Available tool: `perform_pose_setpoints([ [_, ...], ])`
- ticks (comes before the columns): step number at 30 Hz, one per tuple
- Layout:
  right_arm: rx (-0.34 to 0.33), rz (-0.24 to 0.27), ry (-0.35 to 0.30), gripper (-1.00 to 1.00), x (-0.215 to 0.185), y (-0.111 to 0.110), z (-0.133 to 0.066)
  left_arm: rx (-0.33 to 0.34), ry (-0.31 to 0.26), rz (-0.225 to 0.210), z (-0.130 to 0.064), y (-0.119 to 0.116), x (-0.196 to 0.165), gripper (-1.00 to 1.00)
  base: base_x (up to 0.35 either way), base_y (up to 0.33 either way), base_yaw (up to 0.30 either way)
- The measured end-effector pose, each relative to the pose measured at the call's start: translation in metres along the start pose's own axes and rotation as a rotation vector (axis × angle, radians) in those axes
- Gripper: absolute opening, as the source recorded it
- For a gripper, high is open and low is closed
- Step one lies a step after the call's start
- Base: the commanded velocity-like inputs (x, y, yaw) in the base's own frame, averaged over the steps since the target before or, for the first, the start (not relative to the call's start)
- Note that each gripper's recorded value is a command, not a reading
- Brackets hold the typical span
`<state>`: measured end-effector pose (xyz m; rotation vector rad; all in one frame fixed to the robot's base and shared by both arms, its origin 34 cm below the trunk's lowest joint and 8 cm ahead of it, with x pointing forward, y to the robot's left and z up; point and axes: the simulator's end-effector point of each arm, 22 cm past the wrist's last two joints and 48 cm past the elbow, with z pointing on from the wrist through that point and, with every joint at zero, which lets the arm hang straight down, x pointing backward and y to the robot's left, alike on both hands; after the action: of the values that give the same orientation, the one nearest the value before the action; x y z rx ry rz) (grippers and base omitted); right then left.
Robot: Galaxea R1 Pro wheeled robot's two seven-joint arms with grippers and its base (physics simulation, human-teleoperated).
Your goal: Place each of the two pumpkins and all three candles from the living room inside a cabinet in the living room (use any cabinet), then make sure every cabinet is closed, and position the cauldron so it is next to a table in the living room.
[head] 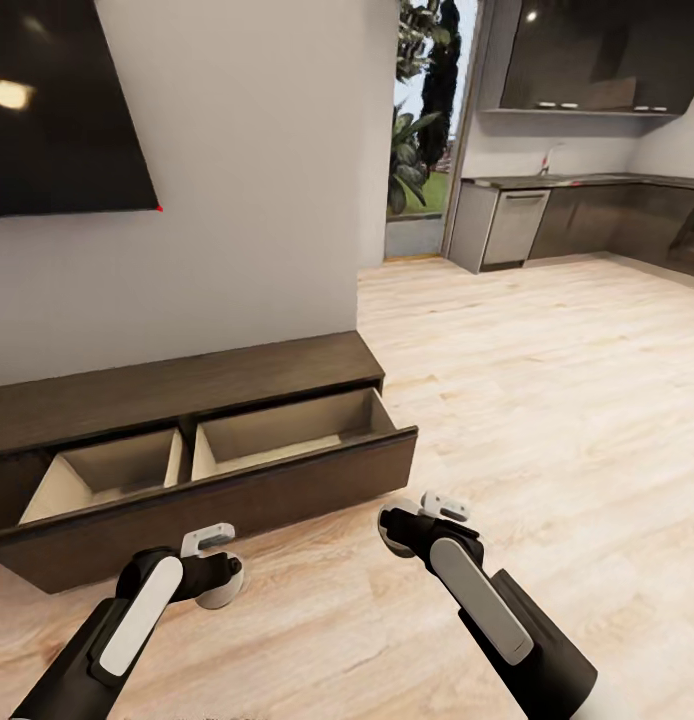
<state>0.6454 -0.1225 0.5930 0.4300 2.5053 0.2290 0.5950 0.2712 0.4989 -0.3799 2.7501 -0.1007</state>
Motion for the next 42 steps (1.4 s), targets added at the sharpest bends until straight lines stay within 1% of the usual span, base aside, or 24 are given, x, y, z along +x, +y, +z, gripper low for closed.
perform_pose_setpoints([
  [7,-0.003,0.000,-0.007,-1.00,-0.012,0.005,-0.013,0.002,-0.005,0.000,-0.015,-0.003,-0.009,-1.00,0.000,0.000,0.268],
  [10,-0.004,0.000,-0.009,-1.00,-0.017,0.007,-0.018,0.001,-0.006,0.001,-0.020,-0.004,-0.012,-1.00,0.000,0.000,0.140],
  [42,-0.011,-0.003,-0.018,-1.00,-0.059,0.028,-0.067,0.003,-0.007,-0.002,-0.076,-0.013,-0.042,-1.00,0.000,0.000,0.004],
])
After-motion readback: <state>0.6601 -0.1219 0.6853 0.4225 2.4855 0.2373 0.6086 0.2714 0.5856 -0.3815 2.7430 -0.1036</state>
